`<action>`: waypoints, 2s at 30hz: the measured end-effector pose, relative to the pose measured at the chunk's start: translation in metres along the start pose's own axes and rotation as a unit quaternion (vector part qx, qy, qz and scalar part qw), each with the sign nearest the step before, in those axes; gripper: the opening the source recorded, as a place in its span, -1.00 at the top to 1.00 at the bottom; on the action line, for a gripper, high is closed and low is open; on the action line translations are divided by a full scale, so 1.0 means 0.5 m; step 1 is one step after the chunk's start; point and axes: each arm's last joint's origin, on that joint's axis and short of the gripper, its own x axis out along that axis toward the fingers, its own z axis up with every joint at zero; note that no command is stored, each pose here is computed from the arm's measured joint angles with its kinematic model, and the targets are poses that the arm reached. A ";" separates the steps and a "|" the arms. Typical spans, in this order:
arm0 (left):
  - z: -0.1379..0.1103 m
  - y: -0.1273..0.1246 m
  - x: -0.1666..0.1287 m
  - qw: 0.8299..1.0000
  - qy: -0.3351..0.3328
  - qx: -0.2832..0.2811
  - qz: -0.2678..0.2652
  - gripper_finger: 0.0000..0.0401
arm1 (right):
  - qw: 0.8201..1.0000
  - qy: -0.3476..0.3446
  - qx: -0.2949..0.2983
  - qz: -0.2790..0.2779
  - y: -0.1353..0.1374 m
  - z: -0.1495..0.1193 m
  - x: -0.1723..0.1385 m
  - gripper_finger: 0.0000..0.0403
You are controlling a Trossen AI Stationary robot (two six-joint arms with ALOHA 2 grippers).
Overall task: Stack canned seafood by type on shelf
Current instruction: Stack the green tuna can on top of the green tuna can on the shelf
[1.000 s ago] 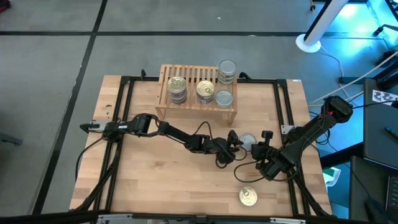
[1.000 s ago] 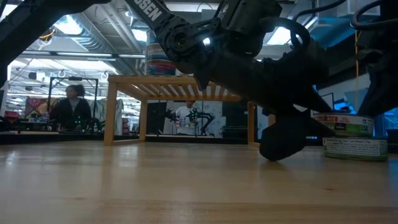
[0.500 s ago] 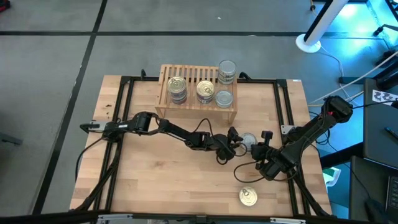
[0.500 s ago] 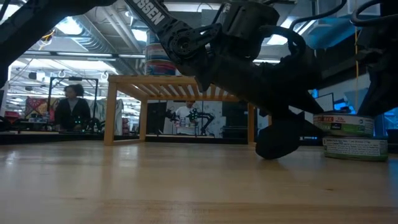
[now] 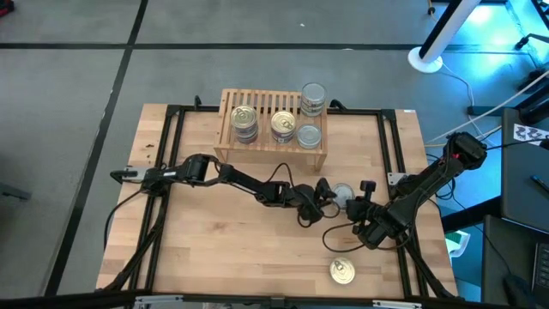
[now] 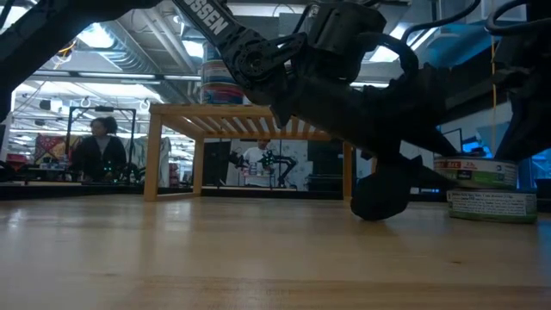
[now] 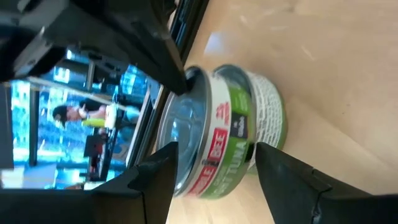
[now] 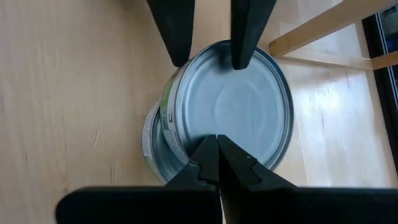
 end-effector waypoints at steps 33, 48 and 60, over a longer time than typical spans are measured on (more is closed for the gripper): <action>-0.001 -0.001 0.001 0.999 -0.028 0.017 -0.014 0.03 | 0.998 -0.033 -0.052 -0.022 -0.001 0.026 -0.022 1.00; -0.001 -0.002 0.001 0.999 -0.028 0.017 -0.014 0.03 | 0.999 0.004 0.006 -0.031 -0.008 -0.013 0.006 1.00; 0.000 -0.002 0.001 0.999 -0.028 0.017 -0.015 0.03 | 1.000 -0.022 0.012 -0.009 0.005 -0.004 0.011 1.00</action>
